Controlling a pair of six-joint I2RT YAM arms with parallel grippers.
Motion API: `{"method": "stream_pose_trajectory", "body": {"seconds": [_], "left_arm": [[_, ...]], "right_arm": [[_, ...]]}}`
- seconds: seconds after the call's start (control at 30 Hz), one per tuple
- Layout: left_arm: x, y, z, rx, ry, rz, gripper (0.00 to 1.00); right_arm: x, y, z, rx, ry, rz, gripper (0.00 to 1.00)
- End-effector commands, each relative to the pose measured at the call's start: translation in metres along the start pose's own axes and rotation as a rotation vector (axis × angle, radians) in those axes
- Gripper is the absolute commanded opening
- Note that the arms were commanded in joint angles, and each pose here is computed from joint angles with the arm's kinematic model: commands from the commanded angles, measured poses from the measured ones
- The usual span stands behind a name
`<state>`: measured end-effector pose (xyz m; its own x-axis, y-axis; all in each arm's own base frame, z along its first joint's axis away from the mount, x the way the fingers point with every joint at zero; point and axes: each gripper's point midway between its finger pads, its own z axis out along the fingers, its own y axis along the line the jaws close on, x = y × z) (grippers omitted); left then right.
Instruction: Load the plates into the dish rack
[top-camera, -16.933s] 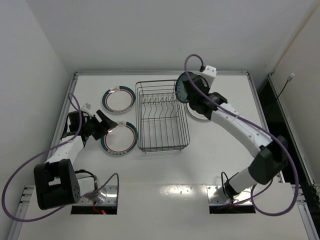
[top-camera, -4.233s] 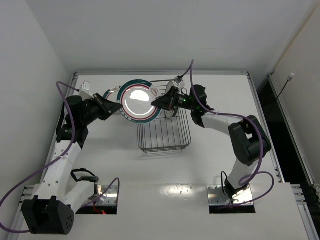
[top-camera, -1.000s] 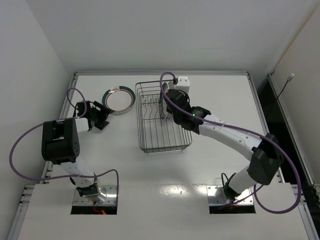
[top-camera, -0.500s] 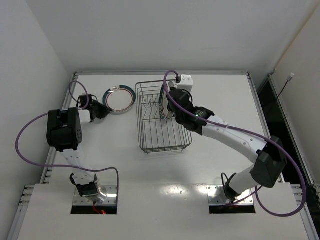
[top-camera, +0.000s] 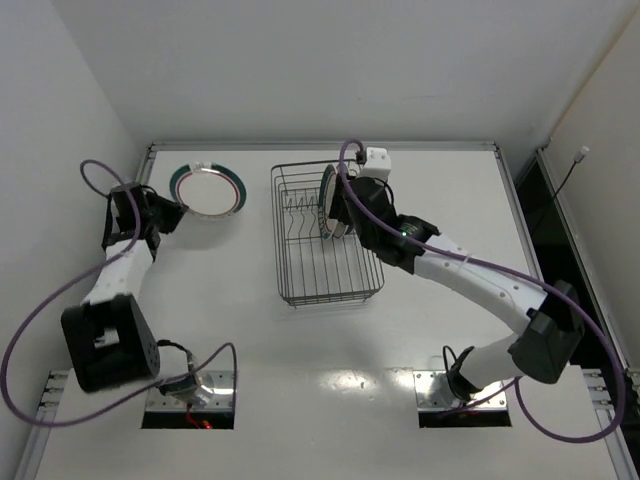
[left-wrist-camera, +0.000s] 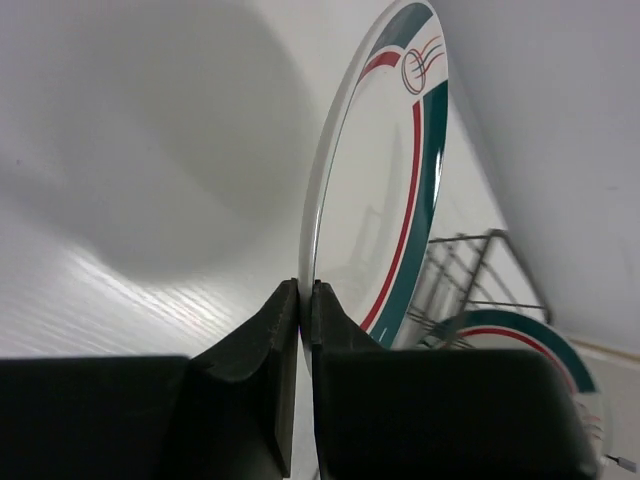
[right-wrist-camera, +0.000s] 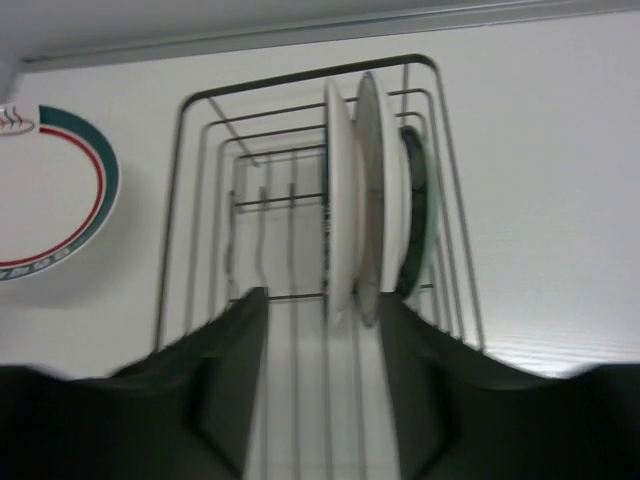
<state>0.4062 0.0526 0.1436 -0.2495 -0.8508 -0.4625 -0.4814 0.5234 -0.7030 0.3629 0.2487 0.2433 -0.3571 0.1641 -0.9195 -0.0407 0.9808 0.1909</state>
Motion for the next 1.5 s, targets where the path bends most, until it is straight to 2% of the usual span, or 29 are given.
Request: {"method": "stream_pose_trajectory", "body": {"seconds": [0.0,0.03,0.07,0.1,0.13,0.2,0.27,0.3,0.5,0.57,0.63,0.73,0.83,0.93,0.97,1.0,1.03,1.1,1.13,1.17,1.2,1.23,1.27,1.3,1.33,1.37,1.4,1.43,1.47], "left_arm": [[-0.041,-0.066,-0.072,0.167,-0.163,0.054,0.00],[-0.043,-0.072,-0.083,0.180,-0.176,0.069,0.00],[-0.043,-0.074,-0.091,0.178,-0.174,0.068,0.00],[-0.043,-0.081,-0.100,0.206,-0.173,0.075,0.00],[-0.037,-0.095,-0.113,0.265,-0.157,0.080,0.00],[-0.029,-0.112,-0.126,0.352,-0.133,0.076,0.00],[-0.007,-0.127,-0.141,0.454,-0.065,0.055,0.00],[-0.002,-0.133,-0.146,0.491,-0.053,0.050,0.00],[0.047,-0.159,-0.162,0.619,0.111,0.072,0.00],[0.062,-0.161,-0.167,0.652,0.153,0.075,0.00],[0.071,-0.168,-0.174,0.689,0.180,0.072,0.00],[0.078,-0.176,-0.181,0.725,0.204,0.077,0.00],[0.103,-0.182,-0.186,0.771,0.268,0.079,0.00],[0.109,-0.175,-0.183,0.771,0.275,0.134,0.02],[0.110,-0.173,-0.180,0.755,0.278,0.155,0.05],[0.115,-0.161,-0.173,0.712,0.307,0.166,0.07],[0.117,-0.158,-0.174,0.721,0.317,0.203,0.14],[0.123,-0.143,-0.163,0.680,0.340,0.212,0.21],[0.125,-0.132,-0.157,0.655,0.341,0.240,0.32],[0.123,-0.122,-0.147,0.590,0.310,0.248,0.39],[0.127,-0.101,-0.141,0.492,0.320,0.251,0.45],[0.114,-0.096,-0.141,0.451,0.258,0.296,0.50],[0.097,-0.082,-0.132,0.341,0.164,0.304,0.62],[0.094,-0.065,-0.129,0.249,0.155,0.317,0.66],[0.086,-0.059,-0.128,0.199,0.120,0.334,0.66],[0.066,-0.058,-0.129,0.148,0.038,0.373,0.69],[0.060,-0.055,-0.130,0.119,0.013,0.392,0.69],[0.055,-0.051,-0.129,0.099,-0.009,0.409,0.69],[0.044,-0.049,-0.129,0.067,-0.059,0.437,0.69]], "right_arm": [[-0.044,0.022,-0.027,-0.177,-0.088,0.130,0.54],[-0.047,0.029,-0.031,-0.236,-0.086,0.167,0.75],[-0.051,0.037,-0.038,-0.289,-0.087,0.210,0.84],[-0.048,0.046,-0.044,-0.376,-0.060,0.220,0.89],[-0.065,0.054,-0.054,-0.453,-0.107,0.261,0.93],[-0.064,0.070,-0.062,-0.594,-0.074,0.297,0.93],[-0.064,0.075,-0.056,-0.657,-0.051,0.342,0.93],[-0.057,0.084,-0.059,-0.731,0.002,0.370,0.93],[-0.039,0.107,-0.063,-1.041,0.108,0.579,0.93],[-0.024,0.111,-0.056,-1.105,0.141,0.618,0.87],[-0.006,0.111,-0.042,-1.094,0.209,0.668,0.87],[0.006,0.111,-0.036,-1.094,0.236,0.684,0.87],[0.004,0.113,-0.037,-1.120,0.228,0.694,0.79],[0.000,0.112,-0.042,-1.155,0.197,0.707,0.22],[-0.009,0.107,-0.046,-1.147,0.172,0.714,0.02],[-0.009,0.102,-0.043,-1.111,0.152,0.707,0.00],[0.004,0.096,-0.037,-1.041,0.191,0.706,0.00],[-0.017,0.079,-0.038,-0.946,0.081,0.662,0.00],[-0.017,0.070,-0.036,-0.884,0.063,0.641,0.00],[-0.005,0.045,-0.016,-0.677,0.082,0.633,0.00],[-0.001,0.039,-0.019,-0.590,0.069,0.544,0.00],[-0.030,0.033,-0.032,-0.525,0.002,0.521,0.00],[-0.012,0.000,-0.022,-0.291,0.028,0.463,0.00],[-0.010,-0.004,-0.026,-0.229,0.026,0.383,0.00],[-0.032,-0.006,-0.033,-0.182,-0.017,0.359,0.00],[-0.033,-0.023,-0.025,-0.053,-0.041,0.314,0.00],[-0.018,-0.032,-0.028,0.026,0.014,0.237,0.00],[-0.036,-0.030,-0.029,0.057,-0.010,0.216,0.00],[-0.027,-0.036,-0.017,0.147,-0.001,0.156,0.00]]}}
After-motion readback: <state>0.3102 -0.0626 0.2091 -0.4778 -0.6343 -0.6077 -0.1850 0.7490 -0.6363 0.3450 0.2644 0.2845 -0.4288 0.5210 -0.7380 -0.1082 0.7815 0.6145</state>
